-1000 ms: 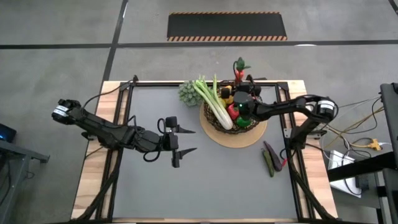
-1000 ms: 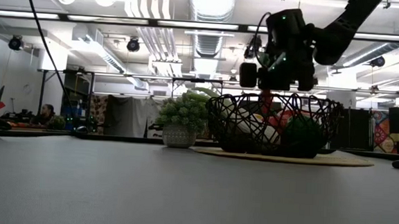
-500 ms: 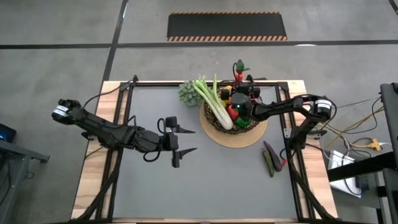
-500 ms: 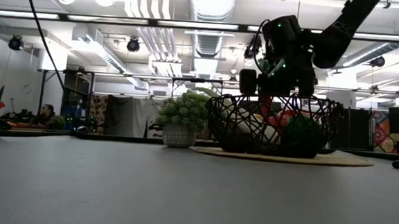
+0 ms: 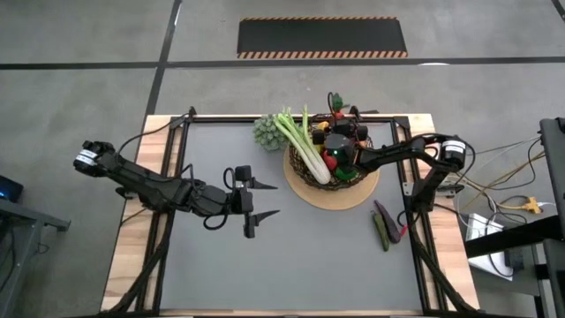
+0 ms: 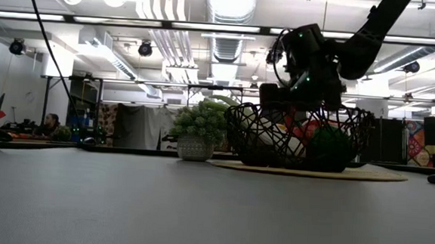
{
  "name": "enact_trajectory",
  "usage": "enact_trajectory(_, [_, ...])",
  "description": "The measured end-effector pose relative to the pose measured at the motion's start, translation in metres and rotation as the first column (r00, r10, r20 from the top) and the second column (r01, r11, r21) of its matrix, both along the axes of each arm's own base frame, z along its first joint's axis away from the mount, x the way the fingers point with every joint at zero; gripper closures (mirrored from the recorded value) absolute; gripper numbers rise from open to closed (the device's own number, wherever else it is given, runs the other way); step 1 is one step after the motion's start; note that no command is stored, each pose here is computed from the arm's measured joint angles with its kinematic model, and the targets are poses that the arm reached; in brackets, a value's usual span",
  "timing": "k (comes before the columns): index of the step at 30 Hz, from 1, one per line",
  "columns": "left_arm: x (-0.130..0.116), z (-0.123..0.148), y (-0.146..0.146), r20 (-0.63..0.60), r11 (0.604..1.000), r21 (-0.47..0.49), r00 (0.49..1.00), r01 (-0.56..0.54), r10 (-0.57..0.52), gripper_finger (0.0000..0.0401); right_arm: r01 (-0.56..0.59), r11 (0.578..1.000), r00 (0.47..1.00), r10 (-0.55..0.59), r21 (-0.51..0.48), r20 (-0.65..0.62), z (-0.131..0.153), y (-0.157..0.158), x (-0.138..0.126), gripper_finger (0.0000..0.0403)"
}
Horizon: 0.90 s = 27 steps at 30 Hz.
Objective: Build produce basket
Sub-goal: Put the orange carrot into the black wire basket, then put the green chili pepper into the black wire basket
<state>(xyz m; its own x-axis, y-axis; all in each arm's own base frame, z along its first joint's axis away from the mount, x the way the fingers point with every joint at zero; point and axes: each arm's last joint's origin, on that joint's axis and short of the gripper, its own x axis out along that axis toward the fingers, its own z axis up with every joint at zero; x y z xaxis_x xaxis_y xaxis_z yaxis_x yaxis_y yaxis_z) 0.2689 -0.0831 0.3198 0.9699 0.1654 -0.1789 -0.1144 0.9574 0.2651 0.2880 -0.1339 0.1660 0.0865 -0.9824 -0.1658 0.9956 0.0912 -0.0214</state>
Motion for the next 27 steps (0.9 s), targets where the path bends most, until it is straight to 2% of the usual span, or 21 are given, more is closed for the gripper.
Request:
enact_trajectory(10, [0.0, 0.0, 0.0, 0.001, 1.0, -0.007, 1.0, -0.001, 0.001, 0.0131, -0.039, 0.999, 0.999, 0.039, -0.021, -0.012, 0.014, 0.01, 0.001, 0.0146])
enact_trajectory(19, [0.0, 0.0, 0.0, 0.002, 1.0, -0.007, 1.0, -0.001, 0.001, 0.0131, -0.111, 0.992, 0.994, 0.111, -0.054, -0.005, 0.052, 0.033, -0.008, 0.0114])
enact_trajectory(23, [0.0, 0.0, 0.0, 0.002, 1.0, -0.007, 1.0, -0.003, 0.003, 0.0131, -0.179, 0.981, 0.984, 0.179, -0.077, -0.015, 0.077, 0.053, -0.017, 0.0113])
enact_trajectory(27, [0.0, 0.0, 0.0, 0.001, 1.0, -0.007, 1.0, -0.002, 0.002, 0.0131, -0.347, 0.935, 0.938, 0.348, -0.077, -0.009, 0.105, 0.08, -0.029, 0.0117])
